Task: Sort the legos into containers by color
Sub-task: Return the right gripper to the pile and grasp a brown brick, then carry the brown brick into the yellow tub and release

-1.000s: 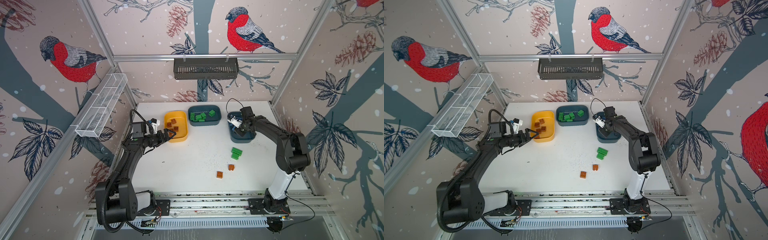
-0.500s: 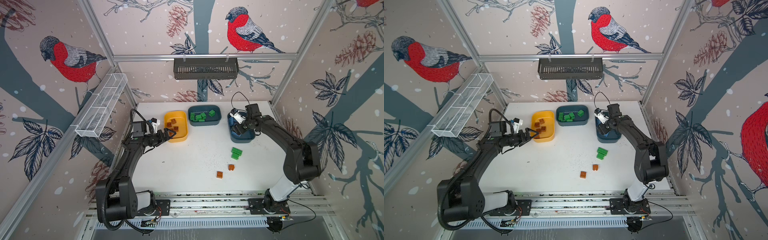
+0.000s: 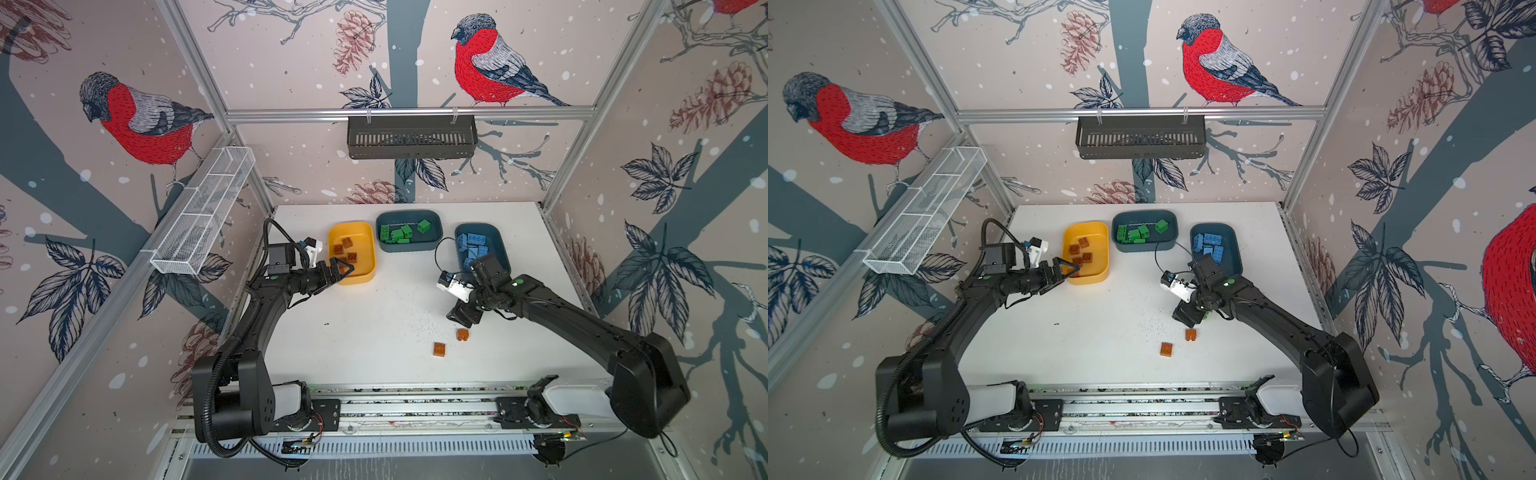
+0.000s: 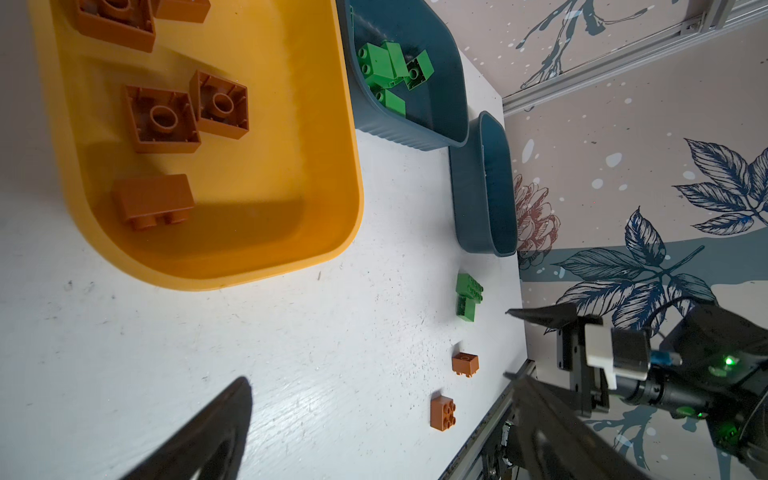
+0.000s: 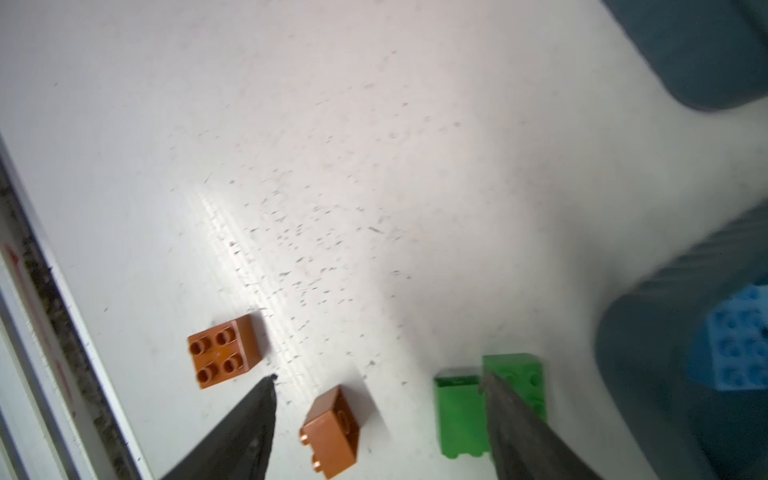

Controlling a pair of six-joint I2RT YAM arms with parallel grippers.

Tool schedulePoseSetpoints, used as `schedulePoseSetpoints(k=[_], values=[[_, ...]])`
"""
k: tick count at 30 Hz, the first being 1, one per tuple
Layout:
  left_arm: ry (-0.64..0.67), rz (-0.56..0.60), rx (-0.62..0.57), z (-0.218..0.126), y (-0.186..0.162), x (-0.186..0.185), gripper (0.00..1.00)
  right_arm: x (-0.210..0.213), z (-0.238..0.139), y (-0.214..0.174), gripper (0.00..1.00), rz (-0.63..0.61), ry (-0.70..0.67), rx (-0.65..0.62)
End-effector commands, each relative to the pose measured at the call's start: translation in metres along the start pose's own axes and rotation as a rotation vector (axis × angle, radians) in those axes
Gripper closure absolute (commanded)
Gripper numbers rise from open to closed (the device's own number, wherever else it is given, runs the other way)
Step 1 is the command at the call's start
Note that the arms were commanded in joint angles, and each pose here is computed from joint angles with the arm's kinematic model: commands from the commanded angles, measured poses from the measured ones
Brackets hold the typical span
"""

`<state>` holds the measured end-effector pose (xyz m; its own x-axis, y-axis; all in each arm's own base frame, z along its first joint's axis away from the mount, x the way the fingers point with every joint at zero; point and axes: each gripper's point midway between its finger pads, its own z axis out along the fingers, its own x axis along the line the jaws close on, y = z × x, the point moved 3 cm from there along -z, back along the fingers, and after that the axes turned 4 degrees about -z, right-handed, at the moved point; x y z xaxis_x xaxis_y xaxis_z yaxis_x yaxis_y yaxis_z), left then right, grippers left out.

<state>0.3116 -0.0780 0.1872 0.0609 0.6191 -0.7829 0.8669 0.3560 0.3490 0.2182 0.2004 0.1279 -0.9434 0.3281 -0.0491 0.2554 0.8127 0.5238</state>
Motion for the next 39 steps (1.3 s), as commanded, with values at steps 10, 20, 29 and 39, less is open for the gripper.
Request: schedulePoseSetpoints(k=[10, 20, 29, 39], values=[[-0.006, 0.029, -0.004, -0.001, -0.009, 0.001, 0.03, 0.073, 0.045, -0.017, 0.19, -0.188, 0.125, 0.135], [0.001, 0.035, -0.001, -0.002, -0.010, 0.001, 0.03, 0.071, 0.071, -0.027, 0.31, -0.200, 0.083, 0.225], [0.000, 0.033, 0.002, -0.001, -0.011, 0.003, 0.03, 0.073, 0.072, -0.024, 0.74, -0.189, 0.116, 0.239], [-0.008, 0.042, -0.007, -0.002, -0.006, -0.002, 0.03, -0.005, 0.037, 0.093, 0.75, -0.149, -0.011, -0.087]])
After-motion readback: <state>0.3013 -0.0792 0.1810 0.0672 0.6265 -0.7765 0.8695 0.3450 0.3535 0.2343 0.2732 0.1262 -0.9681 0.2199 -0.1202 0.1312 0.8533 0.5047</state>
